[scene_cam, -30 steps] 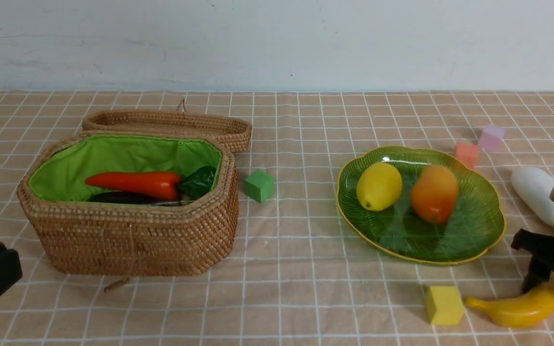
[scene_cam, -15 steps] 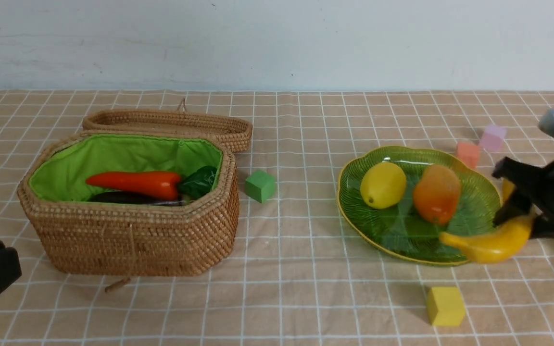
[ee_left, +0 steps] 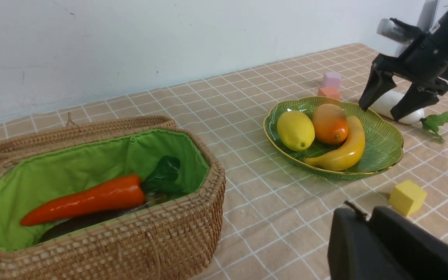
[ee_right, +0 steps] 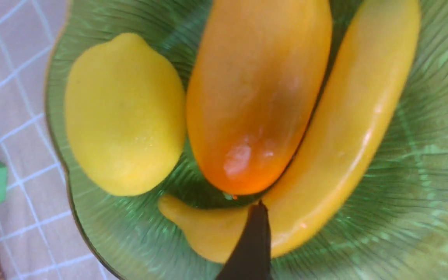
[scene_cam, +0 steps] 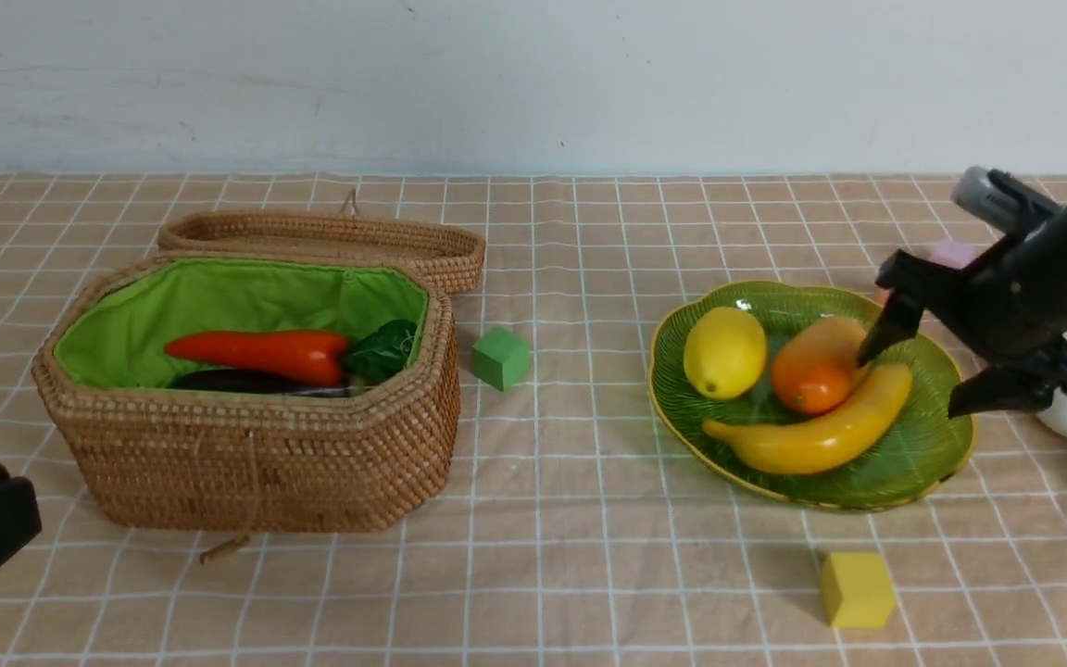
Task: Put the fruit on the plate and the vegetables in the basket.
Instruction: Take a daikon with your right arm and place it on the basket on the left.
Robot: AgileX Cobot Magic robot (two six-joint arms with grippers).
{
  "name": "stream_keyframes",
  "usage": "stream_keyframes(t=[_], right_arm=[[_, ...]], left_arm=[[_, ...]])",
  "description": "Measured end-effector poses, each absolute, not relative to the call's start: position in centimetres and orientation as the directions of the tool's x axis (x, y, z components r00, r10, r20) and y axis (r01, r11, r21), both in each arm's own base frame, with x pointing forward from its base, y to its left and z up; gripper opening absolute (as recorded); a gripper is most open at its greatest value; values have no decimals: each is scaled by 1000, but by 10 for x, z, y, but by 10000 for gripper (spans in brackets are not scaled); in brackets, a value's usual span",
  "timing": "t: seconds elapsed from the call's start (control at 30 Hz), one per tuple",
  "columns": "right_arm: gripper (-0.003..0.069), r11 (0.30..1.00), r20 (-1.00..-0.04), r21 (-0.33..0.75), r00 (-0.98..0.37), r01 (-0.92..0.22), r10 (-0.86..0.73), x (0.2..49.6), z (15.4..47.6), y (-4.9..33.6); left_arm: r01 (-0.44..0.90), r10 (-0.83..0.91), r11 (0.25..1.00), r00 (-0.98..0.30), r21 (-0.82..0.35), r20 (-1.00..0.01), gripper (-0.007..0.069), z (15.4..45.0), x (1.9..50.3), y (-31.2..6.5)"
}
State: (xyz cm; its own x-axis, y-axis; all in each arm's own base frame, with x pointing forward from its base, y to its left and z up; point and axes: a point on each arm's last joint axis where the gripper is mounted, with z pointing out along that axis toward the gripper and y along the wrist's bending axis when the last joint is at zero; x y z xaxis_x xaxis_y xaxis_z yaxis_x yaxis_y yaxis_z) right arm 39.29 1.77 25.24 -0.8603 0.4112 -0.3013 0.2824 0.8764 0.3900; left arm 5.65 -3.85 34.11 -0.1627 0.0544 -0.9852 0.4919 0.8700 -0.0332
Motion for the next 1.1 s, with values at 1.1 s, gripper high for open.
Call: stream_keyframes(t=[1.1], right_arm=[[521, 989, -404, 146, -911, 30, 87, 451, 173, -113]], left_arm=[[492, 54, 870, -163, -34, -985, 61, 341, 56, -39]])
